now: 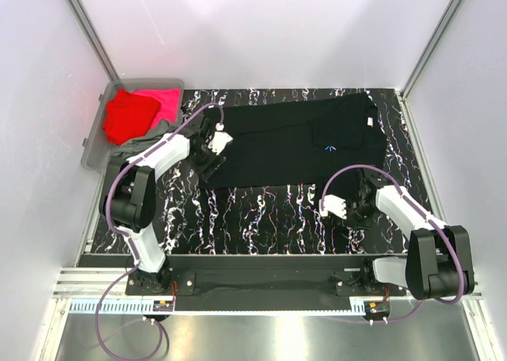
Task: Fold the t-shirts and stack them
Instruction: Fold the tshirt
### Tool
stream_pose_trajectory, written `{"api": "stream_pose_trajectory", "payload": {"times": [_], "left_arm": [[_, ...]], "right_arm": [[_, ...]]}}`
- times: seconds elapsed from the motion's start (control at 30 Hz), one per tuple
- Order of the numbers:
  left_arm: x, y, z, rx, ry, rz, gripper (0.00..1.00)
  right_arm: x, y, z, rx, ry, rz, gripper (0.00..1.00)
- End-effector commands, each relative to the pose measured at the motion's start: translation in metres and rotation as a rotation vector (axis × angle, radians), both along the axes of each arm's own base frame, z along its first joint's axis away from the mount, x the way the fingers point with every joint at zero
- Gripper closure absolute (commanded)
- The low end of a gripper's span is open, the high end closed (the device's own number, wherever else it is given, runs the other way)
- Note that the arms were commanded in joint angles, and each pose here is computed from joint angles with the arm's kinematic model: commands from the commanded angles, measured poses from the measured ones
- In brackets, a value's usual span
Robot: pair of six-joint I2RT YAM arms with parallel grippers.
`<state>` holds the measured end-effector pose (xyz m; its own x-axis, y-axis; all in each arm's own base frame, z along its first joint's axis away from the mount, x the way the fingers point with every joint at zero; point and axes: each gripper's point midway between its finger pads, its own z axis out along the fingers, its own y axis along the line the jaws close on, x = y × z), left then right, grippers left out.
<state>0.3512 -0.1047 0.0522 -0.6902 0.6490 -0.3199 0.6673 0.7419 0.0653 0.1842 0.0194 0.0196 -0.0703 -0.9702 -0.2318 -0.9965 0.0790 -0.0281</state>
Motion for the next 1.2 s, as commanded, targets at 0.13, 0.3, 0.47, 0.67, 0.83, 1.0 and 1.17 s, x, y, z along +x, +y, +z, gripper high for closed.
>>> {"api": "stream_pose_trajectory", "payload": {"times": [0.13, 0.3, 0.47, 0.67, 0.83, 1.0, 1.17], "left_arm": [[0.009, 0.023, 0.011, 0.031, -0.068, 0.012, 0.35], [0.011, 0.024, 0.01, 0.035, -0.067, 0.01, 0.36], [0.005, 0.031, 0.005, 0.049, -0.056, -0.017, 0.36], [-0.008, 0.031, 0.002, 0.006, -0.043, -0.079, 0.35], [-0.02, 0.028, -0.008, -0.015, -0.002, -0.117, 0.34], [-0.018, 0.023, -0.012, -0.038, 0.02, -0.117, 0.39], [-0.014, 0.017, -0.01, -0.064, 0.027, -0.117, 0.4]], "right_arm": [[-0.005, -0.018, -0.007, -0.038, 0.049, -0.002, 0.67], [0.002, -0.021, -0.015, -0.045, 0.057, -0.029, 0.66], [0.006, -0.024, -0.024, -0.056, 0.083, -0.053, 0.81], [0.006, -0.023, -0.018, -0.041, 0.092, -0.072, 1.0], [0.004, -0.026, -0.019, -0.056, 0.098, -0.072, 1.0], [0.012, -0.026, -0.017, -0.056, 0.097, -0.097, 1.0], [0.013, -0.027, -0.017, -0.057, 0.102, -0.107, 1.0]]}}
